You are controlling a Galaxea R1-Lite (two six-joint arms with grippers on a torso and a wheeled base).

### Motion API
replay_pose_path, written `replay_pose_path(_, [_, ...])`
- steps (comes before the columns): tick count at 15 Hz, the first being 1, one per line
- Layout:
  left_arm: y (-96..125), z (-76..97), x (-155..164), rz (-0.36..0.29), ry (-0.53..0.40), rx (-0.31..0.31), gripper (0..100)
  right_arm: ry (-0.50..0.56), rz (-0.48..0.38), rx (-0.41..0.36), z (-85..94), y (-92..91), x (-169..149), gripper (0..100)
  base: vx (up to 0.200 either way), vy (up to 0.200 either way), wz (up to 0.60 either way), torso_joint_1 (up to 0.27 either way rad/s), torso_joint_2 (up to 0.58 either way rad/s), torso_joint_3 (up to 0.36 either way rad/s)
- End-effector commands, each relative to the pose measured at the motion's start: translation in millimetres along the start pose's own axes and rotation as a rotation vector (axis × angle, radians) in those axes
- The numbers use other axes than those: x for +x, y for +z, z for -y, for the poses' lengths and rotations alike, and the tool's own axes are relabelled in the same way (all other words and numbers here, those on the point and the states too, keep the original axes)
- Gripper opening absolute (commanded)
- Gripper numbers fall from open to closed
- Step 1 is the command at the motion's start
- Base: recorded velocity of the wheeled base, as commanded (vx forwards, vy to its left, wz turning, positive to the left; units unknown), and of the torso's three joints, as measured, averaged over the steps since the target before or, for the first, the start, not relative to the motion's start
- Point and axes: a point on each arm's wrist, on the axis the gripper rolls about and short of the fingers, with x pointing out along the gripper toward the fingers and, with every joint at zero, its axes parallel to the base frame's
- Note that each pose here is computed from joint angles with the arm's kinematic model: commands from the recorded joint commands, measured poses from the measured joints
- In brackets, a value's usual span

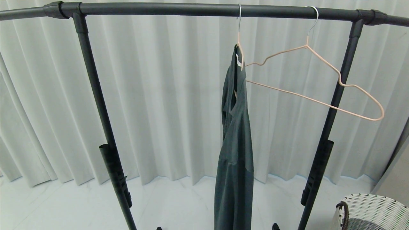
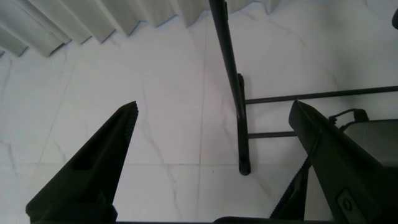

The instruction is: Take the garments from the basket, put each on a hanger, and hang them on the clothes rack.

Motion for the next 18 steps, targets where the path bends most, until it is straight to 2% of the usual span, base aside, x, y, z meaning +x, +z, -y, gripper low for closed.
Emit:
replay_pose_path(1, [0, -0.1, -1, 0.008, 0.002, -0.005, 100, 0.079, -0.022, -0.013, 2.6, 30.6, 5, 100, 0.0, 0.0, 0.0, 0.0, 0.0, 0.0])
replay_pose_path(2, [0, -0.2, -1, 0.009, 0.002, -0.011, 100, 0.095, -0.051, -0.017, 5.0, 56.8, 14, 100, 0.0, 0.0, 0.0, 0.0, 0.0, 0.0])
replay_pose_path(3, [0, -0.2, -1, 0.01, 0.004, -0.019, 100, 0.099, -0.087, -0.026, 5.7, 74.2, 25, 100, 0.0, 0.0, 0.0, 0.0, 0.0, 0.0])
replay_pose_path(4, [0, -0.4, -1, 0.011, 0.01, -0.021, 100, 0.118, -0.134, -0.048, 3.0, 81.8, 35, 100, 0.0, 0.0, 0.0, 0.0, 0.0, 0.0])
replay_pose_path(7, [-1, -0.7, -2, 0.017, 0.023, -0.026, 100, 0.162, -0.309, -0.104, -8.4, 85.6, 69, 100, 0.0, 0.0, 0.0, 0.0, 0.0, 0.0])
replay_pose_path(11, [-1, -0.8, -2, 0.021, 0.024, -0.036, 100, 0.232, -0.454, -0.195, -29.4, 78.2, 91, 100, 0.0, 0.0, 0.0, 0.0, 0.0, 0.0])
replay_pose_path(14, [-1, -0.6, -2, 0.017, 0.023, -0.041, 100, 0.238, -0.456, -0.187, -40.2, 80.8, 108, 100, 0.0, 0.0, 0.0, 0.0, 0.0, 0.0])
replay_pose_path(18, [-1, -0.4, -1, 0.009, 0.018, -0.037, 100, 0.157, -0.52, -0.215, -43.9, 74.1, 122, 100, 0.0, 0.0, 0.0, 0.0, 0.0, 0.0])
